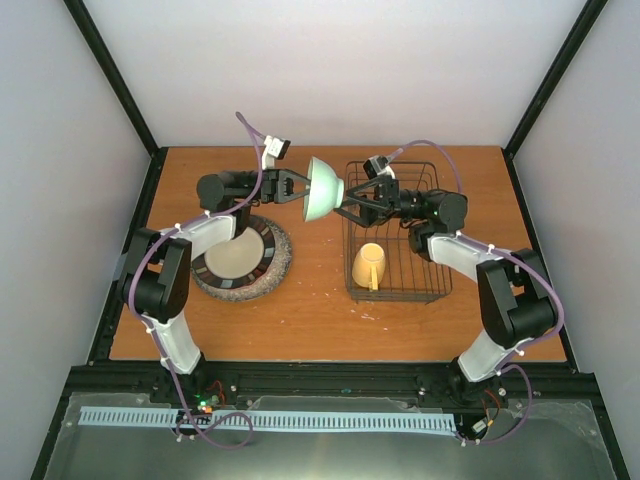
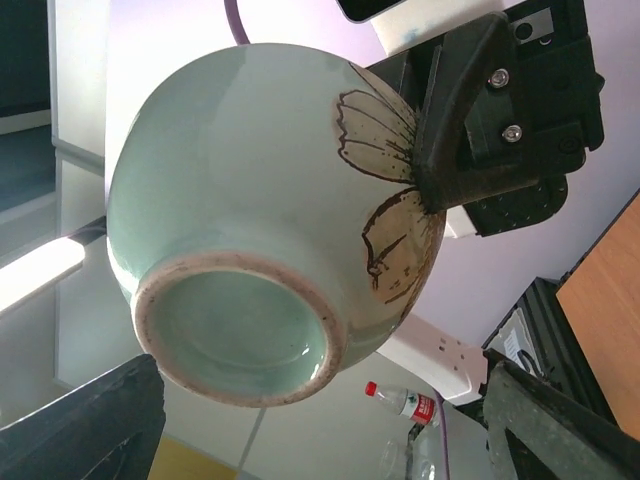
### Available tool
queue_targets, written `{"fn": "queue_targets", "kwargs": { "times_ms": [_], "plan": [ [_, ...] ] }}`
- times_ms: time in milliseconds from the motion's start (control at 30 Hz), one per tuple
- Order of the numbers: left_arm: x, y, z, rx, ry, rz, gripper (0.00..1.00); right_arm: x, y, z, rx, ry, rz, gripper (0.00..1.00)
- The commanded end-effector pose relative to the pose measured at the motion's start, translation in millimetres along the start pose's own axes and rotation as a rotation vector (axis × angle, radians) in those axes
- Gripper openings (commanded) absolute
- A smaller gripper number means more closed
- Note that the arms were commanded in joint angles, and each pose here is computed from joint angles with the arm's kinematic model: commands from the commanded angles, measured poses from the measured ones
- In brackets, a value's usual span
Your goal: Load the mixed dishes into the dish rack
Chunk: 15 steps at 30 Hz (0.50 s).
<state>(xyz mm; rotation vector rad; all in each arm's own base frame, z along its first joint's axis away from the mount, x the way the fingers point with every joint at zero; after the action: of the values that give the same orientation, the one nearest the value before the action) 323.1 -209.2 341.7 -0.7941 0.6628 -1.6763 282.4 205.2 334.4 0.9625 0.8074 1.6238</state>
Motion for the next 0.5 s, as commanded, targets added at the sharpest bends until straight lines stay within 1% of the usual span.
{"fn": "queue_targets", "kwargs": {
  "times_ms": [0,400,467],
  "plan": [
    [4.6,-34.9,7.4,0.237,-0.024,-0.073,0.01,4.4,19.6,-3.2,-0.188,0.016,0.061,0.85],
    [4.0,-25.1,2.5,0.207,-0.016,-0.047,0.01,9.1,35.0,2.1,-0.224,0.009,0.086,0.83],
    [4.1,-23.8,2.8,0.203,-0.016,-0.044,0.01,9.1,37.2,2.4,-0.227,0.007,0.089,0.8]
  ]
}}
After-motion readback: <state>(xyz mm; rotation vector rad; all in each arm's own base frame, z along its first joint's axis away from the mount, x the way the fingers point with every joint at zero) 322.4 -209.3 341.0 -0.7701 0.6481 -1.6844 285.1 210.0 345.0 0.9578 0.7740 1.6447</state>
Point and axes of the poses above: each gripper's point midway between its finger pads, its own x axis out along the fingers, its own y axis along the line the jaws close on, z = x × y, the point moved 7 cm from there along -x, back along the fingers, and after that the axes turned 6 degrees about -x, right-handed, at the moved point
